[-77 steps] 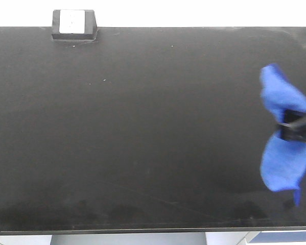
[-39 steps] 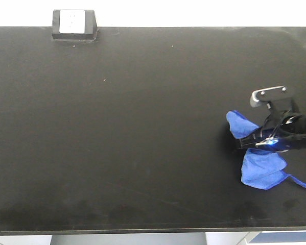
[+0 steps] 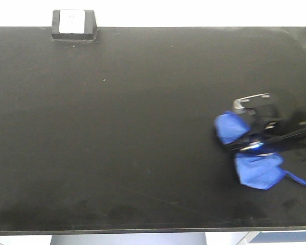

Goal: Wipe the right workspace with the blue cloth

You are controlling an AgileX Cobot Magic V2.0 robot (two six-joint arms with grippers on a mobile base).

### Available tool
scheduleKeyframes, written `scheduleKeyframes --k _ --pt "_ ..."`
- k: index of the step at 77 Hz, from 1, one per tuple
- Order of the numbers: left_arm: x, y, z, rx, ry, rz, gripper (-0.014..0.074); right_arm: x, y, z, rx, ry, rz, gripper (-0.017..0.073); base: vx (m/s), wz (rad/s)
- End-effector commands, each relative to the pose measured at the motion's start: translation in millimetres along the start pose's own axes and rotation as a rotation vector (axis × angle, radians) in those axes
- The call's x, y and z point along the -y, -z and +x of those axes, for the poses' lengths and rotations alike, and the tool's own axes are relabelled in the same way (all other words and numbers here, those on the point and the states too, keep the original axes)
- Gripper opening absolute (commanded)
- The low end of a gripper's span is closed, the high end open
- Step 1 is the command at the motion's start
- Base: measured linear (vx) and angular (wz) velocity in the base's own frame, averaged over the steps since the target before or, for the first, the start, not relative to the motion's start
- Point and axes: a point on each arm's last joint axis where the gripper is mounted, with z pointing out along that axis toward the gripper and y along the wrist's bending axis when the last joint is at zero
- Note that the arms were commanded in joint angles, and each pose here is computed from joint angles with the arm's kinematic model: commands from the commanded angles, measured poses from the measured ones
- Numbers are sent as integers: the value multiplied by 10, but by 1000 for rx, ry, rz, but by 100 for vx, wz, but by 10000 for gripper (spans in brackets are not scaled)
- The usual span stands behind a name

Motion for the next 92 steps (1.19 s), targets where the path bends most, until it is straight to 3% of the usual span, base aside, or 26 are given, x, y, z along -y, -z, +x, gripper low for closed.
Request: scheduleKeyframes --k 1,8,17,24,39,46,56,65,83,92 --pt "12 26 -155 106 3 9 -6 -329 49 -92 36 100 -58 -4 0 0" --pt "12 26 -155 106 3 9 -6 -662 50 -113 77 191 -98 -4 0 0" --pt "12 26 -155 106 3 9 -6 -734 22 -140 115 167 -93 -4 0 0" --pt "12 26 -155 106 3 9 -6 -546 -41 -139 101 109 -58 -4 0 0" --pt "12 26 -155 106 3 9 -6 189 -154 -40 50 -96 62 -4 0 0" --pt "12 26 -155 106 3 9 -6 458 -152 28 41 -167 107 -4 0 0" --pt "12 26 -155 106 3 9 -6 538 -140 61 31 -203 113 -4 0 0" --pt "12 26 -155 106 3 9 -6 287 -172 20 12 -132 61 -4 0 0" --pt "12 26 -155 106 3 9 -6 -689 -203 -35 26 185 -86 -4 0 0" --pt "12 26 -155 106 3 9 -6 -944 -186 -18 49 263 -119 -4 0 0"
